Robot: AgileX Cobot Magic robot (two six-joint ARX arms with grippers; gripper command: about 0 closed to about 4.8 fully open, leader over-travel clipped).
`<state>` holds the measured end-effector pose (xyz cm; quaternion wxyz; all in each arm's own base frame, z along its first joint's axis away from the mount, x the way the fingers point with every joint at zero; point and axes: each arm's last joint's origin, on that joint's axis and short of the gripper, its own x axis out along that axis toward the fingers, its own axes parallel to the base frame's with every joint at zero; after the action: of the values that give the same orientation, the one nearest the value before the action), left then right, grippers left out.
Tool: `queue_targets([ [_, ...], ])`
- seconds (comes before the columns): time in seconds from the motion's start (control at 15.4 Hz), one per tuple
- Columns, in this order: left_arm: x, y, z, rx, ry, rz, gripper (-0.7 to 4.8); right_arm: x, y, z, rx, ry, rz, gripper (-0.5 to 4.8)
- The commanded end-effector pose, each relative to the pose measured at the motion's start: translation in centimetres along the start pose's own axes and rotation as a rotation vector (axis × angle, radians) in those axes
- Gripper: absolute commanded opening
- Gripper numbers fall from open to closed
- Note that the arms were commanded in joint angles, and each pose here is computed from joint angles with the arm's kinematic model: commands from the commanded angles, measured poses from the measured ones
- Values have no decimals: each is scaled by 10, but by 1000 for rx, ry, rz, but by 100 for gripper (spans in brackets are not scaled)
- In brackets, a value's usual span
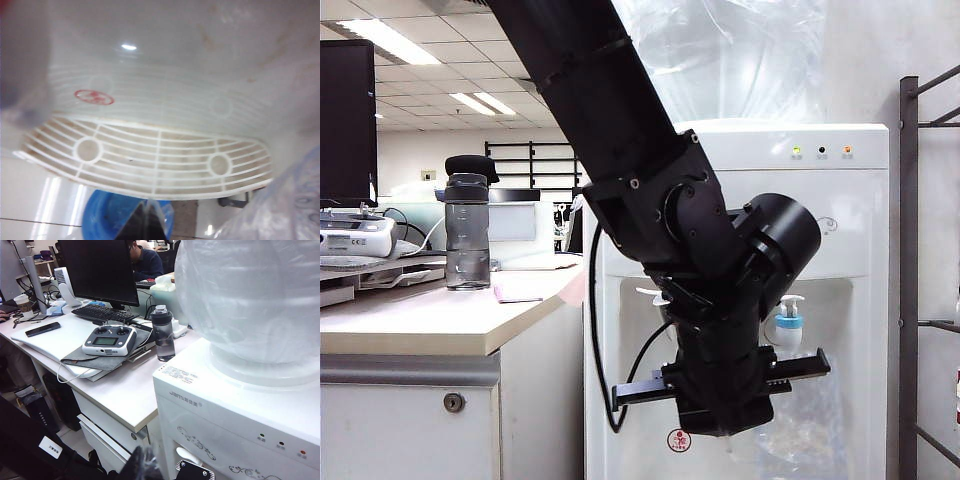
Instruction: Pick up the plastic mug from the left desk, go to the cold water outlet of the water dispenser, press the vertical switch to get some water, then put the mug back on the desk.
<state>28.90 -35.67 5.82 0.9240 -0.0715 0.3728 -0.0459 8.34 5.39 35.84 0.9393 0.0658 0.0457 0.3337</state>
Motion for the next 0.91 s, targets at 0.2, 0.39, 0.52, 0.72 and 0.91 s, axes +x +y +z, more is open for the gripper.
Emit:
queue_targets([
  [0.2, 1, -7, 26, -67, -139, -87, -6, -2, 1, 4, -8, -32, 6, -1],
  [0.39, -2, -13, 27, -87, -170, -124, -6, -2, 1, 4, -7, -32, 6, -1],
  [0.52, -6, -18, 23, -85, -209, -97, -6, -2, 1, 4, -8, -32, 5, -1],
  [0.72, -13, -25, 16, -74, -233, -80, -6, -2, 0, 3, -8, -31, -6, -1],
  [0.91, -13, -24, 15, -66, -223, -74, -6, 5, -3, -2, 4, 30, -63, -1],
])
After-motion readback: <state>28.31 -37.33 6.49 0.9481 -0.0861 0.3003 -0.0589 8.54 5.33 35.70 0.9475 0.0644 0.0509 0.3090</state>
